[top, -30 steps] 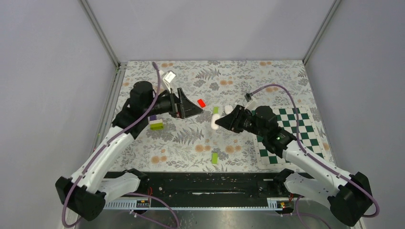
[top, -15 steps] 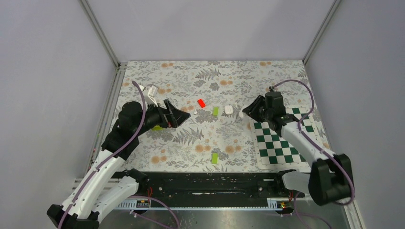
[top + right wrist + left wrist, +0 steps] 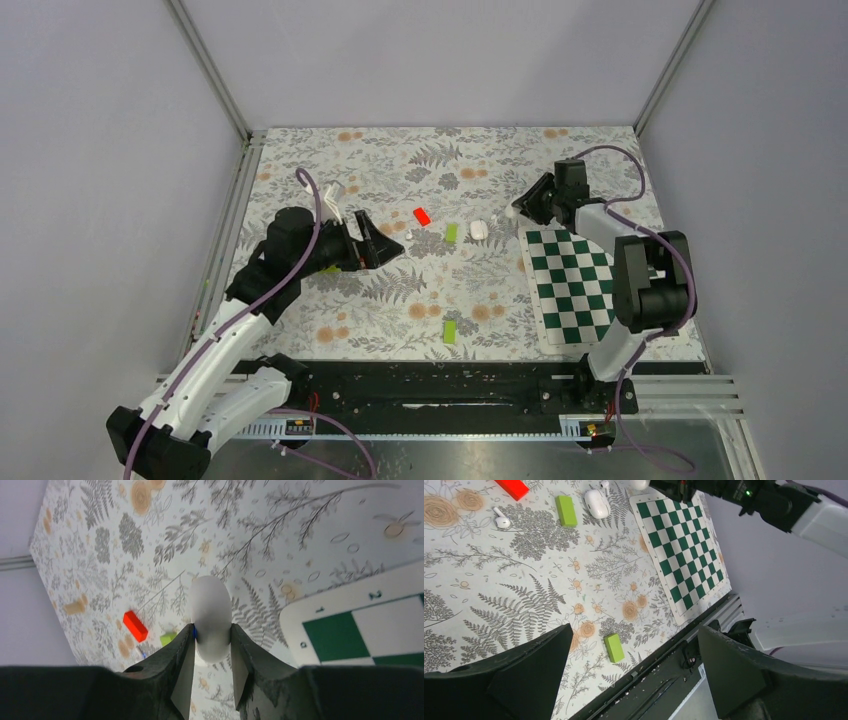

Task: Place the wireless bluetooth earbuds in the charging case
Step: Place the charging case with the earbuds at the center of the board.

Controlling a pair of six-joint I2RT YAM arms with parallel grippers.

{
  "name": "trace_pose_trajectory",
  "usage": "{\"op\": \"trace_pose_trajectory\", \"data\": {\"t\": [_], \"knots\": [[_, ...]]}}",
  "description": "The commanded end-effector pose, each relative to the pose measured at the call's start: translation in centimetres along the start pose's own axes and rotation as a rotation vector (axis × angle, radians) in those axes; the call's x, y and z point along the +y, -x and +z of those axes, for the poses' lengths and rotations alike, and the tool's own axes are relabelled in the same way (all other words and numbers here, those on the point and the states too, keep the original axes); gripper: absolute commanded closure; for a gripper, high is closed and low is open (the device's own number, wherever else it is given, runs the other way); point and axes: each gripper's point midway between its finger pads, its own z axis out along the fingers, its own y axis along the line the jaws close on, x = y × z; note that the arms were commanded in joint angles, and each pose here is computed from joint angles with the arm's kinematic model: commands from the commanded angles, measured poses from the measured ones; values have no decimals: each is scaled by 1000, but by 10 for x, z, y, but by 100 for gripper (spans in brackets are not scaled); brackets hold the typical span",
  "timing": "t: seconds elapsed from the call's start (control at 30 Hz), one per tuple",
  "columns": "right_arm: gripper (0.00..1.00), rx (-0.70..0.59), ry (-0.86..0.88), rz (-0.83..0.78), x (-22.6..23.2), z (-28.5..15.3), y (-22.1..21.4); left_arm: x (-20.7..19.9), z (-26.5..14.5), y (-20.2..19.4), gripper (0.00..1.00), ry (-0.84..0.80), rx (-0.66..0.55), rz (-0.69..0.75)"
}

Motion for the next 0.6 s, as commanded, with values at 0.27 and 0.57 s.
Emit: {"op": "trace_pose_trajectory", "data": {"t": [0.27, 0.57], "knots": [[67, 40, -148, -6, -28, 33, 27, -24, -6, 2, 1, -93, 55, 49], [30, 11, -135, -34, -27, 11, 24, -24, -2, 4, 1, -93, 54, 44]]}}
